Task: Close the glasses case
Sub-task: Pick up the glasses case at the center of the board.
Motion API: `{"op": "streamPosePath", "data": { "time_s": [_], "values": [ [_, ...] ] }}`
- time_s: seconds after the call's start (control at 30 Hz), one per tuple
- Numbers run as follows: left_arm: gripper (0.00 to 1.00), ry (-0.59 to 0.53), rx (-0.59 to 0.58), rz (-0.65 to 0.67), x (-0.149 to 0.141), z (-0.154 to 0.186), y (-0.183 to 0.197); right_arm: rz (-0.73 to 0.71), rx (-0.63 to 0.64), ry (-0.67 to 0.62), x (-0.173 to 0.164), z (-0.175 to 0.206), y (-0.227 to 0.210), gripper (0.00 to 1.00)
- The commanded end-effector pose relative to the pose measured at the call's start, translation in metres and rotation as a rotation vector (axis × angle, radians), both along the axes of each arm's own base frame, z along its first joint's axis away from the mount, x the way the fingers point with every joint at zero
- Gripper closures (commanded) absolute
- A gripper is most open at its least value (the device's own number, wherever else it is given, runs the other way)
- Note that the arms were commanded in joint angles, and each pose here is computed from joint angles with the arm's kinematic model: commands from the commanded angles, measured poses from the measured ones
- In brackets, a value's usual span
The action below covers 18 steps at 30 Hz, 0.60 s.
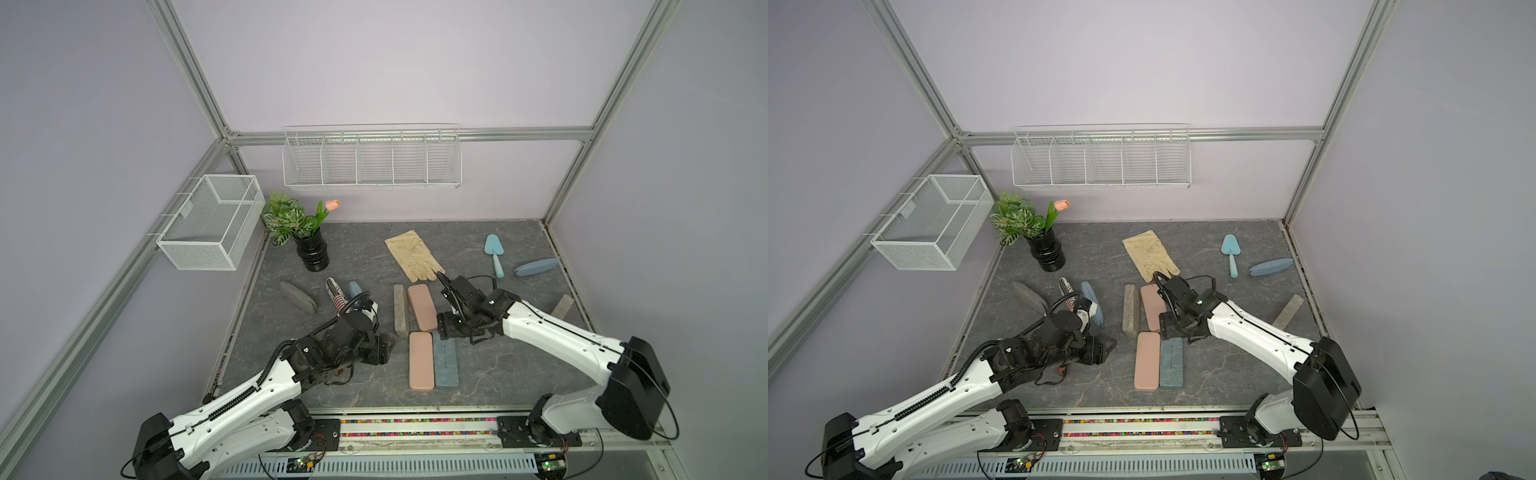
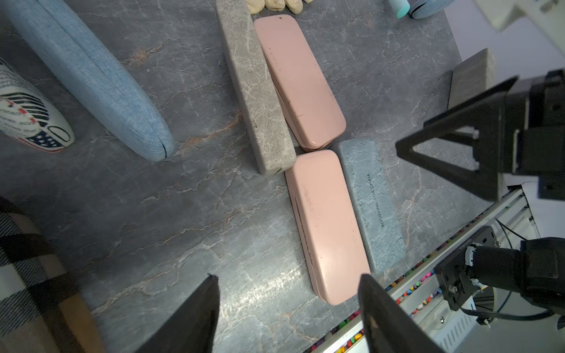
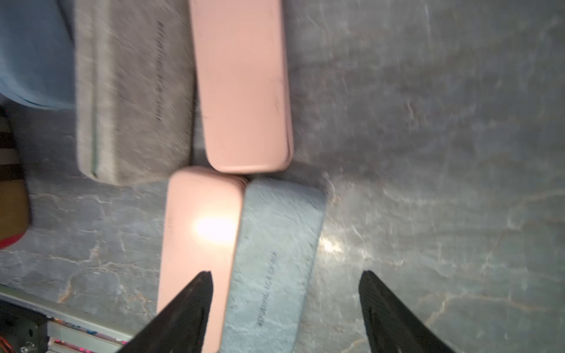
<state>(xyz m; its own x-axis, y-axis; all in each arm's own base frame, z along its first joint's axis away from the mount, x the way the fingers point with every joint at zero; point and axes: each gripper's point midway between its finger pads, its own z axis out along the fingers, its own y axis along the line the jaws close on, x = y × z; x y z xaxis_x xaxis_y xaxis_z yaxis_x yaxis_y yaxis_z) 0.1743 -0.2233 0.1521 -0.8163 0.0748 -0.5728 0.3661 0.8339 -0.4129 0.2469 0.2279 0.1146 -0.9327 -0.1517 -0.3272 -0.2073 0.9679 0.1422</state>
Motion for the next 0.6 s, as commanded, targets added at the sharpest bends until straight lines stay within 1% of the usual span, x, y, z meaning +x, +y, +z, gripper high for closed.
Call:
{"op": "streamPosePath", "data": {
  "time_s": [0.0,0.1,0.23,0.4,0.57],
  "values": [
    [0.28,-0.02,0.013,0.009,0.0,0.002,0.006,0.106,-0.068,0.054,0.012,-0.019,0.014,0.12],
    [0.27,-0.025,0.009,0.014,0.0,0.003,0.007,0.139,-0.079,0.086,0.029,-0.031,0.033,0.1],
    [0.27,-0.028,0.007,0.016,0.0,0.004,0.008,0.16,-0.127,0.124,0.046,-0.048,0.048,0.06],
    [0.27,-0.027,0.009,0.024,0.001,0.003,0.008,0.158,-0.159,0.125,0.065,-0.059,0.054,0.04],
    [0.27,-0.024,0.016,0.028,0.002,0.001,0.008,0.164,-0.168,0.159,0.073,-0.071,0.056,0.04]
  ]
}}
